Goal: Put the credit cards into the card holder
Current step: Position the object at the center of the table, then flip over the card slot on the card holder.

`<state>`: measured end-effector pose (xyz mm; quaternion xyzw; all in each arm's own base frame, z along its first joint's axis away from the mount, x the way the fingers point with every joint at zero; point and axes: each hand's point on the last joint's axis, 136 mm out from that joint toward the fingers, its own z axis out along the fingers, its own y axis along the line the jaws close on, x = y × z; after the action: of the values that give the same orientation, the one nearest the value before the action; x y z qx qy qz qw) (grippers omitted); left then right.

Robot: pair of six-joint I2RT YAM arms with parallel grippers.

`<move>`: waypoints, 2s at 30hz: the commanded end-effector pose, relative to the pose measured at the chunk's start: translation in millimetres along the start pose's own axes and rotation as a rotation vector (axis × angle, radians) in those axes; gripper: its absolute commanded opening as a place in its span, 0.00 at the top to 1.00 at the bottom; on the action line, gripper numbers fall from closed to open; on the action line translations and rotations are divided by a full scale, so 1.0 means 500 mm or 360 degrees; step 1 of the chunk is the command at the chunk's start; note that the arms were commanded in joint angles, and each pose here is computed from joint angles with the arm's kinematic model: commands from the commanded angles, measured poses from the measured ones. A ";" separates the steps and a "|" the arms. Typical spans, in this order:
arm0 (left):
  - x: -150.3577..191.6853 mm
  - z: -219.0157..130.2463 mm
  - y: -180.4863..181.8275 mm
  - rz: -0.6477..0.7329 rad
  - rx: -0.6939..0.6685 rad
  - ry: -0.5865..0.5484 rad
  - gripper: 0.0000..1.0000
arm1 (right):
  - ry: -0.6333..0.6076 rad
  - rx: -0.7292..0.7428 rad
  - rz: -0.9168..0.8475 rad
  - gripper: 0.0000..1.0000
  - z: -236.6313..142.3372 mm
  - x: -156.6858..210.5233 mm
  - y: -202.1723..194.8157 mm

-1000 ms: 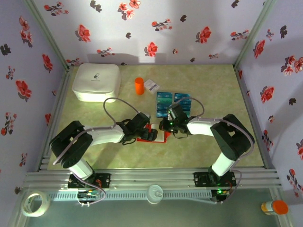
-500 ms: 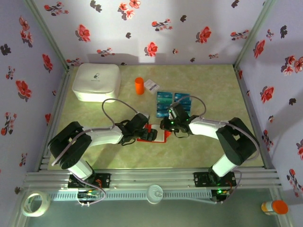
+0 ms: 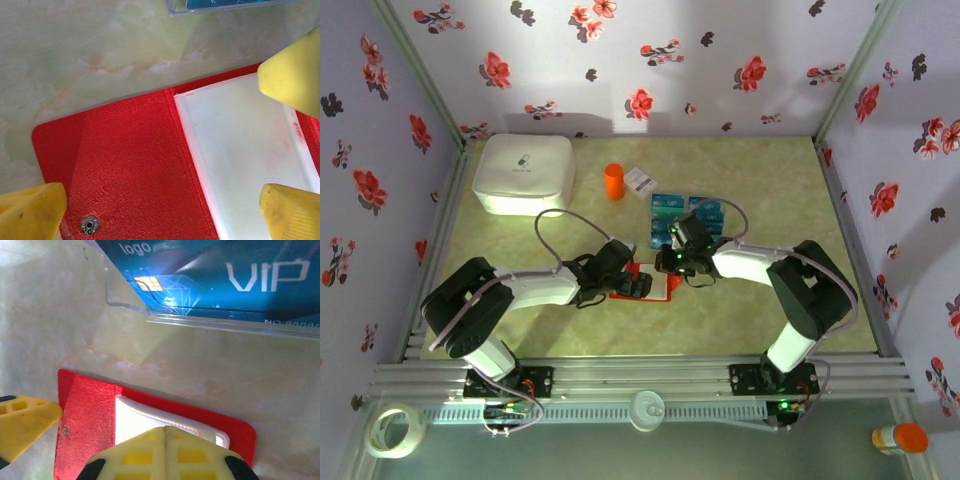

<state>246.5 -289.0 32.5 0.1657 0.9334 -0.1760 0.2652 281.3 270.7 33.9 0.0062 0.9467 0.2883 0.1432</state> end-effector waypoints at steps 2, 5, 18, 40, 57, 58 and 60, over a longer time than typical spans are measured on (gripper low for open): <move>0.015 0.000 0.010 -0.0044 0.0001 0.0037 0.00 | 0.0051 -0.0026 0.0017 0.99 0.019 0.020 -0.007; 0.013 0.001 0.008 -0.0042 0.0005 0.0035 0.00 | 0.0071 -0.0063 0.0041 1.00 0.031 0.028 -0.001; 0.012 0.006 0.007 -0.0037 0.0004 0.0041 0.00 | 0.0070 -0.0180 0.0119 1.00 0.045 0.033 0.025; 0.059 0.029 0.019 -0.0004 -0.0001 0.0151 0.31 | 0.0022 -0.0241 0.0113 0.80 0.018 0.000 0.062; 0.063 0.034 0.017 -0.0014 0.0013 0.0158 0.33 | -0.0034 -0.0219 0.0157 0.45 -0.012 -0.002 0.046; 0.063 0.034 0.016 -0.0015 0.0014 0.0158 0.33 | -0.0025 -0.0234 0.0164 0.45 -0.008 -0.002 0.049; 0.061 0.032 0.015 -0.0013 0.0018 0.0152 0.33 | 0.0006 -0.0269 0.0173 0.45 0.003 0.002 0.058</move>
<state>252.1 -288.2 26.5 0.1618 0.9337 -0.1748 0.2674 281.0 290.5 56.3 0.0397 0.9196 0.3643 0.1419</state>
